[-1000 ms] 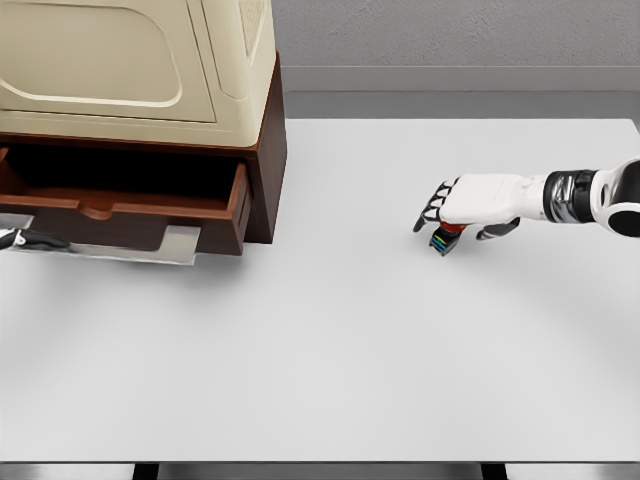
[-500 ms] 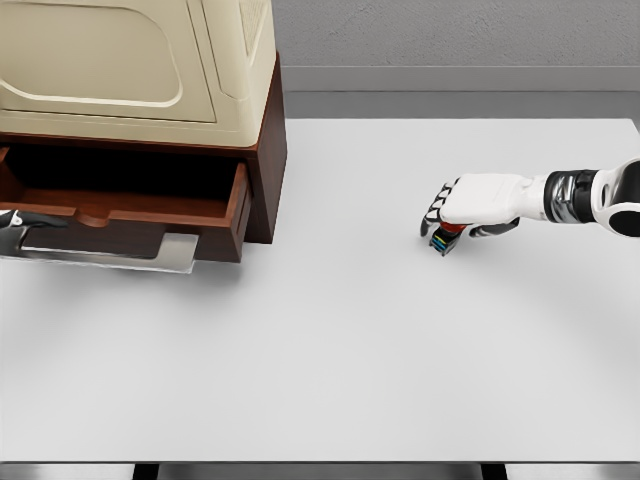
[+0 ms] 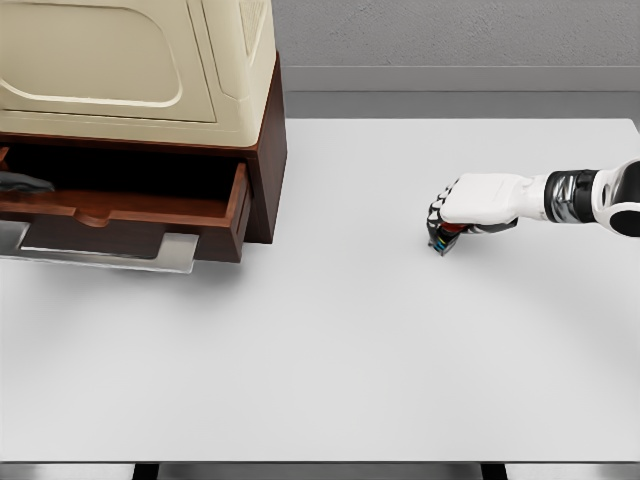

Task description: Open the cabinet drawer with left arm, and place a switch into the drawer with right arm

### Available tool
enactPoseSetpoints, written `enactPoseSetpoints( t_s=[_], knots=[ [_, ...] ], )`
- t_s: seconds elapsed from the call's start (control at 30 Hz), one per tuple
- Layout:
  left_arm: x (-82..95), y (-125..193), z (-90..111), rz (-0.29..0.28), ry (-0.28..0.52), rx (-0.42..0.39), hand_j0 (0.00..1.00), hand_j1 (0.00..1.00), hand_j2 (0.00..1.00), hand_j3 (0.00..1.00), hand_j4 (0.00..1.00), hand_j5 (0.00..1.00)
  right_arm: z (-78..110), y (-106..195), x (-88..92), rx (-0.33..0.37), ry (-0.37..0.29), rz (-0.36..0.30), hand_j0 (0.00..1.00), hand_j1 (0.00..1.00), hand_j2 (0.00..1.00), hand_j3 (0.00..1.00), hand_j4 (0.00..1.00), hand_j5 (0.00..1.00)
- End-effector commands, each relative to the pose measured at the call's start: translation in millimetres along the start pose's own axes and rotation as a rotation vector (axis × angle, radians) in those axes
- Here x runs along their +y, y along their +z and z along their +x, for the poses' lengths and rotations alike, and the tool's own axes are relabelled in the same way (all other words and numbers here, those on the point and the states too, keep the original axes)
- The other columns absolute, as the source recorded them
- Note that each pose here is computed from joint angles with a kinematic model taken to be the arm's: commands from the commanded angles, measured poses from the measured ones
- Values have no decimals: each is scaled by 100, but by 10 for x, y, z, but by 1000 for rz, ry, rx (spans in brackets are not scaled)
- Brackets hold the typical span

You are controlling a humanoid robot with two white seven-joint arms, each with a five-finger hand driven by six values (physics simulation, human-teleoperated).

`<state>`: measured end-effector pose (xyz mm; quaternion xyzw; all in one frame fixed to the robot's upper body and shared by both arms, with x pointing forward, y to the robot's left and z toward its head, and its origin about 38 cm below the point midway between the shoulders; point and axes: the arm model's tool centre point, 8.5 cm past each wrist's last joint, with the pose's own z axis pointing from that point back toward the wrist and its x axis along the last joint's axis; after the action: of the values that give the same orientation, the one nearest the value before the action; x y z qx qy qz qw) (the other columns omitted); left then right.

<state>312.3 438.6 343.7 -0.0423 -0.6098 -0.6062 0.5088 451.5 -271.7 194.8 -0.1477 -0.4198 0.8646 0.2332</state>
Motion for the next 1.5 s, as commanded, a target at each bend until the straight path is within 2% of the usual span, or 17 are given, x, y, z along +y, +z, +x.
enactPoseSetpoints(
  t_s=[0.0,0.17,0.33,0.43,0.5,0.7,0.83,1.03,1.23,1.4,1.47],
  knots=[
    [318,82,241,111,-10,-70,100,100,100,100,100,100,-4,6,-4,1,-5,-3,44,44,44,44,44,44],
    [407,100,330,131,-38,-87,100,100,100,100,100,100,-3,7,-2,0,-8,-5,39,39,39,39,39,39],
    [441,107,355,136,-51,-89,100,100,100,100,100,100,-3,11,-55,-10,-27,-36,38,38,38,38,38,38],
    [444,115,344,136,-55,-83,100,100,100,100,100,100,-51,105,-190,-11,-55,-97,38,38,38,38,38,38],
    [461,142,324,143,-56,-73,100,100,100,100,100,100,-46,112,-258,-17,-52,-116,38,38,38,38,38,38],
    [476,164,315,149,-57,-66,100,100,100,100,100,100,139,10,-656,-91,-9,-204,39,39,39,39,39,39],
    [485,178,303,154,-57,-62,100,100,100,100,100,100,236,-53,-839,-127,13,-238,39,39,39,39,39,39],
    [494,182,306,158,-55,-64,100,100,100,100,100,100,421,-41,-1051,-183,61,-277,39,39,39,39,39,39],
    [493,182,305,157,-56,-63,100,100,100,100,100,100,613,-193,-1309,-251,119,-272,39,39,39,39,39,39],
    [489,181,302,156,-55,-62,100,100,100,100,100,100,828,-277,-1580,-328,165,-288,39,39,39,39,39,39],
    [488,176,300,155,-56,-63,100,100,100,100,100,100,872,-288,-1677,-337,184,-298,39,39,39,39,39,39]
  ],
)
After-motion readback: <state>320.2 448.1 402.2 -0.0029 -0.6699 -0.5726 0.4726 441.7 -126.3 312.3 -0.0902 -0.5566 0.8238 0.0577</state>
